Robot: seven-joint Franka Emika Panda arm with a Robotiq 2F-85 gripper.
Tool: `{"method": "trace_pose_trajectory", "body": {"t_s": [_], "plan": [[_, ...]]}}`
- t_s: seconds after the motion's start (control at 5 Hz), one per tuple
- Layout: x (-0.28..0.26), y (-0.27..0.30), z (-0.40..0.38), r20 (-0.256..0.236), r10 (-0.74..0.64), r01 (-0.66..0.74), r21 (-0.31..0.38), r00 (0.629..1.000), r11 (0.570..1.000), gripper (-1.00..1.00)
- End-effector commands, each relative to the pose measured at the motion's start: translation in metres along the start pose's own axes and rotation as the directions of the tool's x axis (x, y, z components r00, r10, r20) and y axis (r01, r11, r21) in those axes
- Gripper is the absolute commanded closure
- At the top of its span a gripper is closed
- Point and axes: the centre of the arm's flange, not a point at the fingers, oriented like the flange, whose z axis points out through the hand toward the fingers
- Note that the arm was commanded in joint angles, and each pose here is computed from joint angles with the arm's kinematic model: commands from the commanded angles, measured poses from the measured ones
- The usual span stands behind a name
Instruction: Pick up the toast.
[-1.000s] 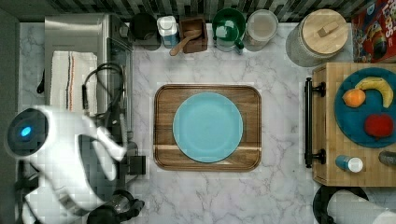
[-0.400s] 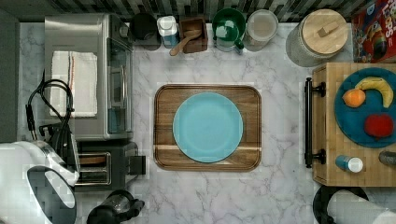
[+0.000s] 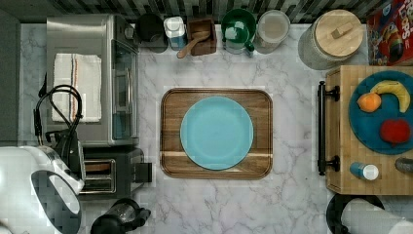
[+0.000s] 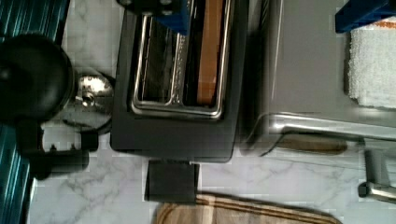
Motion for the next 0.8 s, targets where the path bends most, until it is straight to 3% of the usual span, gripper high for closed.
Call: {"method": "trace_pose_trajectory", "body": {"t_s": [0.2, 0.8], "plan": [[-0.090, 0.030, 0.012, 0.086, 0.094, -0.087, -0.081, 0.992, 0.993, -1.00], [-0.097, 0.043, 0.051, 0.110, 0.116, -0.102, -0.126, 0.987, 0.987, -1.00]]}}
